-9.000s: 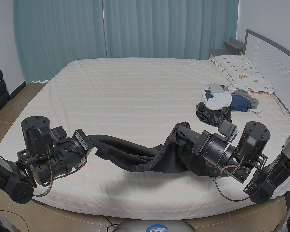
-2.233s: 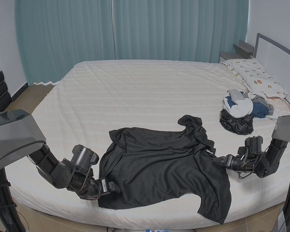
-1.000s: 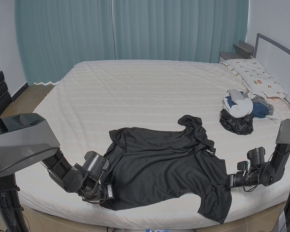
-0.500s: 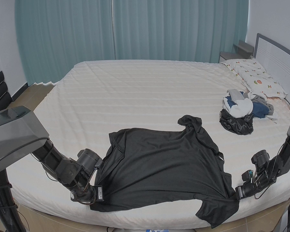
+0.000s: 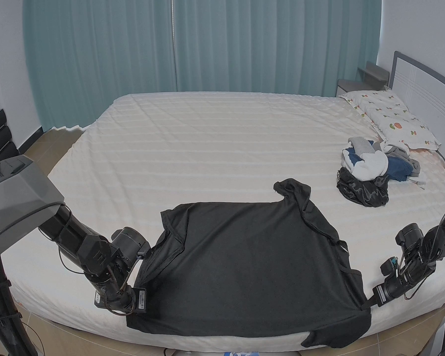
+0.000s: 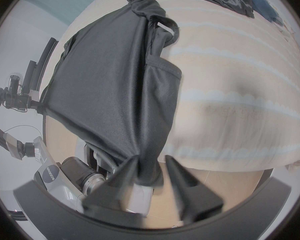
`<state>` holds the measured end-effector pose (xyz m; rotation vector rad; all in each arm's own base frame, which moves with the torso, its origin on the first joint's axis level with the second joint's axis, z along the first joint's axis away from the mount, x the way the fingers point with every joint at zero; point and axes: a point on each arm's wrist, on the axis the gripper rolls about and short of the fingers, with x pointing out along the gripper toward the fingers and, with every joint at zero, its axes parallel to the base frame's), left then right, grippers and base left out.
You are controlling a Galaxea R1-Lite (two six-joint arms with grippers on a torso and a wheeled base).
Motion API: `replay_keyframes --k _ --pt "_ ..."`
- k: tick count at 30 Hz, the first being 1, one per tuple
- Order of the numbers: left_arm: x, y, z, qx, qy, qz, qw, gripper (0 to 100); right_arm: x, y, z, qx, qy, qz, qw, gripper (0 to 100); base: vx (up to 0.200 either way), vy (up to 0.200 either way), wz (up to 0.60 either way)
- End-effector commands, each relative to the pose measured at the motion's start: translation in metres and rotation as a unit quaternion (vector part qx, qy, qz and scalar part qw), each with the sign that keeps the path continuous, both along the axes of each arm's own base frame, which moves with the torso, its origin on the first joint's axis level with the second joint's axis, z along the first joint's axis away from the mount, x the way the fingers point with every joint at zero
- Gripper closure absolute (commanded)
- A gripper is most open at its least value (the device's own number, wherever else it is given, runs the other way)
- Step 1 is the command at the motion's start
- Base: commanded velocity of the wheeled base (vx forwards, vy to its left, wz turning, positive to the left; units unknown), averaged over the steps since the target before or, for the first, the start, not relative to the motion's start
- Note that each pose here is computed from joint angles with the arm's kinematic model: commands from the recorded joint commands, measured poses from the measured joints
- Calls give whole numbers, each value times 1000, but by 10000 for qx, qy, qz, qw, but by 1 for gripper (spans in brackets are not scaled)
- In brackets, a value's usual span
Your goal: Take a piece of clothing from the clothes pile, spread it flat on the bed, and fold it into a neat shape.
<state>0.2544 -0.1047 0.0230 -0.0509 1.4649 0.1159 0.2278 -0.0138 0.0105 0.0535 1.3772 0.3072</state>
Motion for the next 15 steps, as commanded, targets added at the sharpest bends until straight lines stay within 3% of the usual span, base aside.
replay_keyframes --k 1,6,10,11,12,13,15 --pt "0 0 3 -20 -24 -3 10000 0 1 -1 4 -12 -75 -13 10000 0 0 0 0" --pt "9 -2 9 -124 -236 103 9996 0 11 -3 13 15 -435 -108 9990 0 0 0 0" --pt "30 1 20 -372 -659 598 9953 0 23 -5 25 150 -734 -386 9964 0 0 0 0" --pt "41 0 26 -665 -905 841 9901 0 32 -4 30 323 -835 -558 9944 0 0 0 0" --pt "41 0 26 -665 -905 841 9901 0 32 -4 30 323 -835 -558 9944 0 0 0 0" --pt "56 -1 32 -1102 -1215 1149 9797 0 42 -1 33 564 -848 -889 9908 0 0 0 0" --pt "74 0 39 -1556 -1577 1415 9648 0 55 7 33 795 -752 -1305 9854 0 0 0 0"
